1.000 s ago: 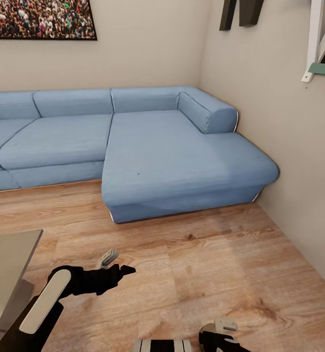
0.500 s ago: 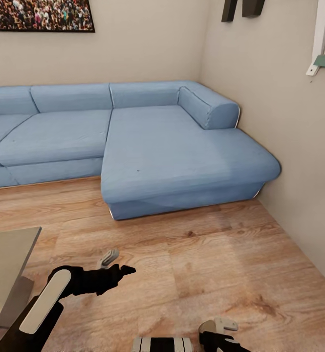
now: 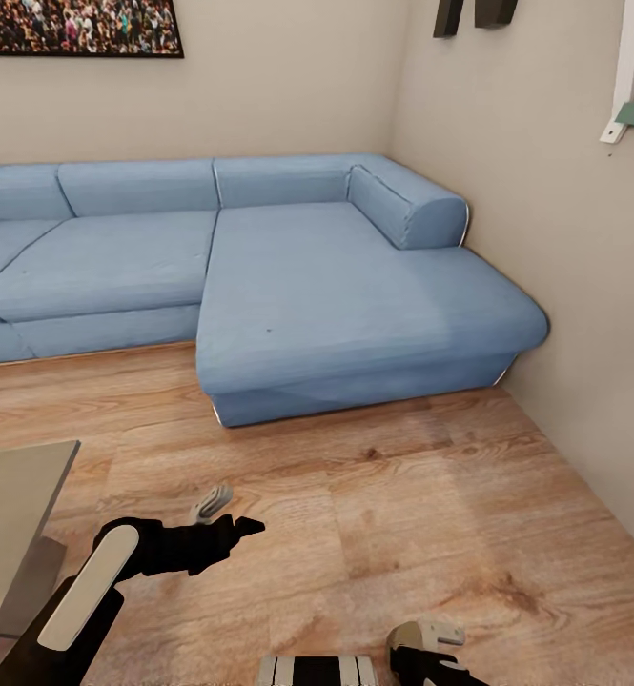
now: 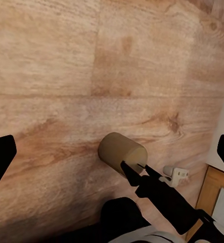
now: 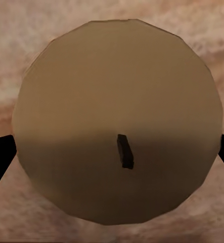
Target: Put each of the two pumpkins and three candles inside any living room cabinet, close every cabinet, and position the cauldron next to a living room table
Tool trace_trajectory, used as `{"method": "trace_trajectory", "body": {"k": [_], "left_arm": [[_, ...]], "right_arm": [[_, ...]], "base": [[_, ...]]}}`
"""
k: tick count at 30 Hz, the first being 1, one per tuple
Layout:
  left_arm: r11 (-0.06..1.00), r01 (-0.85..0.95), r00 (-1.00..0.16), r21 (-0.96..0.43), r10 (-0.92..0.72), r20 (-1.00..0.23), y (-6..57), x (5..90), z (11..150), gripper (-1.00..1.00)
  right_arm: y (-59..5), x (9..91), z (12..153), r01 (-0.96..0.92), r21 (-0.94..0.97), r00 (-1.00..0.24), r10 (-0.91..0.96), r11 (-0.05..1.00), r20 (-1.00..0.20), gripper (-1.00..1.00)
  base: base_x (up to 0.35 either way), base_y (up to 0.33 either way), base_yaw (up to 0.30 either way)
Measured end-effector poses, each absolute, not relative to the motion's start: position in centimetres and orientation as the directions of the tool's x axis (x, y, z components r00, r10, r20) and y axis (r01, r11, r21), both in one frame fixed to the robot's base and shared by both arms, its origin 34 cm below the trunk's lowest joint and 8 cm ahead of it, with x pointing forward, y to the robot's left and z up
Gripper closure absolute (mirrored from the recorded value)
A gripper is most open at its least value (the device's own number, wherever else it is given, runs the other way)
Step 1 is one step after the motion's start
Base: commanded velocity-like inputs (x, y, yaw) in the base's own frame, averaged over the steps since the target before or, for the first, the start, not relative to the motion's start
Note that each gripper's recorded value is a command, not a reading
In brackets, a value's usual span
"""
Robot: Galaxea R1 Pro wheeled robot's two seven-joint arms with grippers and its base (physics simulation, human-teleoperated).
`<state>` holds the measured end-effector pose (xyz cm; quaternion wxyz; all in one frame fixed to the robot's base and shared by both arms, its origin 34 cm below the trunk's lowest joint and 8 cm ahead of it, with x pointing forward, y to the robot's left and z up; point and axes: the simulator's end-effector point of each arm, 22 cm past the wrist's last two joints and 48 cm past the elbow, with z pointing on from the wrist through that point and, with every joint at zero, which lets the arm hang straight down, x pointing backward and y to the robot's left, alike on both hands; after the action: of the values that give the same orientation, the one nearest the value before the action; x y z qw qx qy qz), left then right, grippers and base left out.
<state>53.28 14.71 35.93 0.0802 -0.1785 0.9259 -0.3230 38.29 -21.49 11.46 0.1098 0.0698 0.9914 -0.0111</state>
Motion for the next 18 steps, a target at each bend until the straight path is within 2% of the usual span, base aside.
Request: {"method": "trace_trajectory", "body": {"k": [7,8,18], "left_arm": [[0.727,-0.285,-0.923,-0.625,-0.383,-0.025,14.73,53.16,35.53,-1.0],[0.727,-0.284,-0.923,-0.625,-0.383,-0.025,14.72,53.15,35.53,-1.0],[0.727,-0.285,-0.923,-0.625,-0.384,-0.026,14.74,53.18,35.55,-1.0]], "right_arm": [[-21.45,37.96,11.19,0.145,-0.006,-0.967,0.141,0.989,-0.211,-1.0],[-21.45,37.95,11.19,0.145,-0.006,-0.967,0.141,0.989,-0.211,1.0],[-21.4,37.98,11.2,0.142,-0.005,-0.968,0.138,0.99,-0.212,1.0]], "base": [[0.0,0.0,0.0],[0.0,0.0,0.0],[0.0,0.0,0.0]]}}
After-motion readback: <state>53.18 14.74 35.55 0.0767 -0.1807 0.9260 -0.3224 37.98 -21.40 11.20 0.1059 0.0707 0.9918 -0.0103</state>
